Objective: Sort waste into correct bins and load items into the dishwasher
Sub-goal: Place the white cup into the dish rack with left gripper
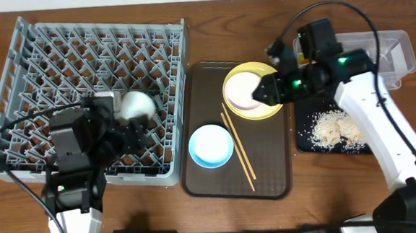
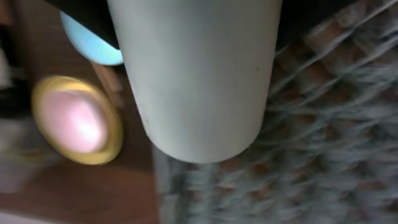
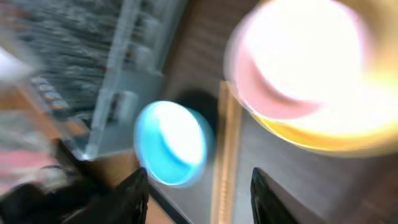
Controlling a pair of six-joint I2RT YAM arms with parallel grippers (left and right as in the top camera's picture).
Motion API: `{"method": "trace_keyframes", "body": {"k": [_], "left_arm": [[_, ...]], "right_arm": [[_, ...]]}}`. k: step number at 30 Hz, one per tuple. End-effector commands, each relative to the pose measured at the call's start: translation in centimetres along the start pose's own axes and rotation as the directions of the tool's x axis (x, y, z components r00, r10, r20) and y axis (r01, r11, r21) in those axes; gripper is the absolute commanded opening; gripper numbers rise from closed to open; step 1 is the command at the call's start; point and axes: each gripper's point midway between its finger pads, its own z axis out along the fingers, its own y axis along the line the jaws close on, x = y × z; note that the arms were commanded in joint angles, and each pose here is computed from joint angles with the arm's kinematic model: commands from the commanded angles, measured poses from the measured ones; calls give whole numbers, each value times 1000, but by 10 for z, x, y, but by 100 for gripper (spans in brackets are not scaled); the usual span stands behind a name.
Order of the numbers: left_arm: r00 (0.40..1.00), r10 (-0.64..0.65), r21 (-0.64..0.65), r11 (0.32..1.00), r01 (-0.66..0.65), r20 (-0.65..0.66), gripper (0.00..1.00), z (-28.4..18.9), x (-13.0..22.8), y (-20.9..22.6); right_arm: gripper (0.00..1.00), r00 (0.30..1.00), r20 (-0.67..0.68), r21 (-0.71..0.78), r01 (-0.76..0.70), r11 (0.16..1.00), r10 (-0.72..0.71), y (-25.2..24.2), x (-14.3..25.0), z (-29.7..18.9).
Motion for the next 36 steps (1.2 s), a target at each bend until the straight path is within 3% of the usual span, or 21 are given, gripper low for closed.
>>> {"method": "trace_keyframes", "body": {"k": [1, 5, 16, 22, 24, 27, 28, 29, 32, 36], "left_arm": [[999, -6, -280, 960, 18, 47, 52, -25, -22, 42], [999, -35, -373, 927, 43, 28, 42, -29, -16, 58], [952, -171, -388, 920, 63, -252, 42, 12, 41, 72], [919, -203, -384, 921, 63, -337, 43, 30, 57, 77], [910, -212, -389, 919, 61, -358, 51, 37, 62, 81], [897, -222, -392, 918, 60, -383, 56, 46, 67, 84], [894, -224, -392, 918, 59, -389, 61, 48, 68, 85], [893, -224, -392, 918, 59, -391, 75, 50, 69, 86], [906, -215, -390, 919, 61, -365, 96, 56, 62, 88], [935, -189, -382, 922, 64, -300, 98, 53, 34, 85]], "right_arm": [[50, 996, 68, 244, 44, 969, -62, -32, -18, -40], [49, 996, 72, 262, 39, 964, -59, -36, -18, -52], [50, 996, 76, 270, 28, 963, -50, -43, -18, -54], [50, 996, 74, 269, 27, 963, -48, -43, -18, -54], [50, 996, 72, 269, 26, 963, -47, -43, -17, -54], [50, 996, 70, 270, 30, 962, -50, -43, -17, -54], [51, 996, 70, 270, 30, 962, -50, -43, -17, -54], [51, 996, 68, 270, 32, 962, -53, -43, -17, -54], [60, 996, 58, 271, 46, 962, -64, -43, -15, -54], [80, 997, 53, 270, 44, 962, -60, -43, -13, -54]]}}
